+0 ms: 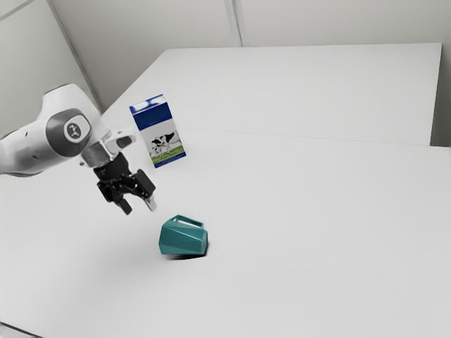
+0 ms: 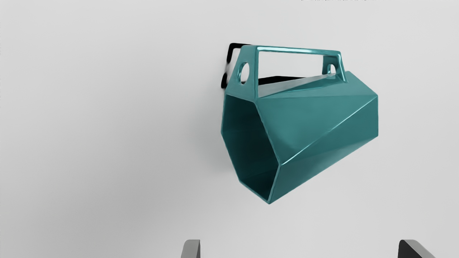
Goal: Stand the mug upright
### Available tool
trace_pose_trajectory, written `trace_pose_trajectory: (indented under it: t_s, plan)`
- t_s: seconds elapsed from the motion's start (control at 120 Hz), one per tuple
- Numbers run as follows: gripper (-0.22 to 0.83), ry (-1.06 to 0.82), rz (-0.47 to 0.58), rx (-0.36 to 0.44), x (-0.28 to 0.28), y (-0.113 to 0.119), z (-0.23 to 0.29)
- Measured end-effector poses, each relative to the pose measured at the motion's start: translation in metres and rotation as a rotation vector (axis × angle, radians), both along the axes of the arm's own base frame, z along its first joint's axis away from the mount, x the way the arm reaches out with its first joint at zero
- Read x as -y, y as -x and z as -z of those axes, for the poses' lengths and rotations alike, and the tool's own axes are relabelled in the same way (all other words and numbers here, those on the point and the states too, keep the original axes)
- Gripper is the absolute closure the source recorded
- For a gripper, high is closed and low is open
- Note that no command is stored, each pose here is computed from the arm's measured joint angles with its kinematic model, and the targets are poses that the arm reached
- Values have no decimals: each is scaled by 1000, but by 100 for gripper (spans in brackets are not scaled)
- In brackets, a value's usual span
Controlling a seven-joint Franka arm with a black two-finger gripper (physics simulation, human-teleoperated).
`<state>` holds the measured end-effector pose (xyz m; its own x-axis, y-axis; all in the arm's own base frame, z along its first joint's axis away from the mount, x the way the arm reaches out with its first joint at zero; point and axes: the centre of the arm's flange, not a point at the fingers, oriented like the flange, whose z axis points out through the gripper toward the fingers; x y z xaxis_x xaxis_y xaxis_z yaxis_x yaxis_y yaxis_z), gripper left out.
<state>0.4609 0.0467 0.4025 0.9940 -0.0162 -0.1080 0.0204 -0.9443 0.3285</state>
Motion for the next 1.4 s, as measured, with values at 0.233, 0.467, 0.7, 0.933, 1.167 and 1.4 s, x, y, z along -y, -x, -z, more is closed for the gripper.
trace_pose_trajectory:
  t_s: [0.233, 0.467, 0.7, 0.933, 1.167, 1.4]
  plan:
    - [0, 84, -67, 11, -16, 1, 38]
    - [0, 205, -118, 40, -25, 7, 63]
    - [0, 301, -131, 82, -20, 15, 79]
    - [0, 376, -150, 112, -15, 19, 94]
    - [0, 434, -149, 145, -6, 17, 105]
    - [0, 469, -128, 174, 2, 16, 109]
